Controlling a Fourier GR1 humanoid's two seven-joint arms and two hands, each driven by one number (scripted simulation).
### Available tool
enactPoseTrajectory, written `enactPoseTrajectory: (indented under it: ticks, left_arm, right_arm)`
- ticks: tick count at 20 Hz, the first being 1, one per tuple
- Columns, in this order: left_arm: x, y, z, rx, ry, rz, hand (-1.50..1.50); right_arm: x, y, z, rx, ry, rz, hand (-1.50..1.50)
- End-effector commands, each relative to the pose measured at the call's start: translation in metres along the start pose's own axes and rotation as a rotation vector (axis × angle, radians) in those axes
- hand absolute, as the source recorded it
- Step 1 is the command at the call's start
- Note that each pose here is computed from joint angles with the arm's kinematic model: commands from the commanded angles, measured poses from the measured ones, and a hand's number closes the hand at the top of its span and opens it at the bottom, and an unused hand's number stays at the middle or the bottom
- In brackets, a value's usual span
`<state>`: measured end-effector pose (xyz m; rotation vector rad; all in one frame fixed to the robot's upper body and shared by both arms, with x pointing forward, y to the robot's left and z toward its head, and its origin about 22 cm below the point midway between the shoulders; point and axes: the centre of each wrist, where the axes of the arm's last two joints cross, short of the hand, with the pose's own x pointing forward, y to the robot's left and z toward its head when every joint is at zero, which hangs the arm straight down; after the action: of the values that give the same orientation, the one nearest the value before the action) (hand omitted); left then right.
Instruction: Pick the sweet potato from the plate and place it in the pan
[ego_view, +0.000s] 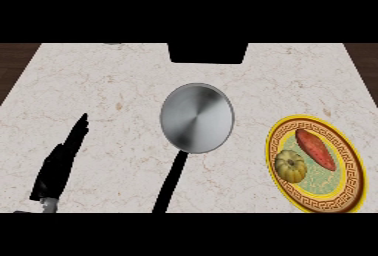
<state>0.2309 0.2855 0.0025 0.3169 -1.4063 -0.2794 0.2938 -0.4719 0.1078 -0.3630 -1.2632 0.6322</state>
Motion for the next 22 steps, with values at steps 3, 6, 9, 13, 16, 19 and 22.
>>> enactPoseTrajectory:
  ticks: [3, 6, 9, 13, 16, 19, 22]
  left_arm:
    - [0.011, 0.001, -0.007, -0.016, 0.001, -0.003, 0.00]
    - [-0.001, -0.007, 0.009, -0.015, 0.023, 0.009, 0.00]
    - [0.010, -0.008, 0.007, -0.015, 0.011, 0.003, 0.00]
    - [0.006, -0.009, 0.019, 0.007, 0.017, -0.009, 0.00]
    - [0.013, 0.007, 0.008, 0.023, 0.009, -0.024, 0.00]
    - [0.012, 0.003, 0.003, 0.013, 0.023, 0.009, 0.00]
    - [0.002, 0.005, 0.006, 0.015, 0.030, 0.001, 0.00]
  right_arm:
    - [0.041, -0.024, -0.022, 0.222, -0.005, 0.148, -1.50]
    - [0.056, -0.007, -0.039, 0.341, -0.022, 0.190, -1.50]
    - [0.082, -0.001, -0.059, 0.388, 0.006, 0.240, -1.50]
    - [0.087, 0.018, -0.073, 0.412, 0.061, 0.300, -1.50]
    - [0.107, 0.022, -0.089, 0.465, 0.092, 0.313, -1.50]
    - [0.129, 0.050, -0.090, 0.538, 0.097, 0.409, -1.50]
    - [0.124, 0.054, -0.092, 0.557, 0.142, 0.463, -1.50]
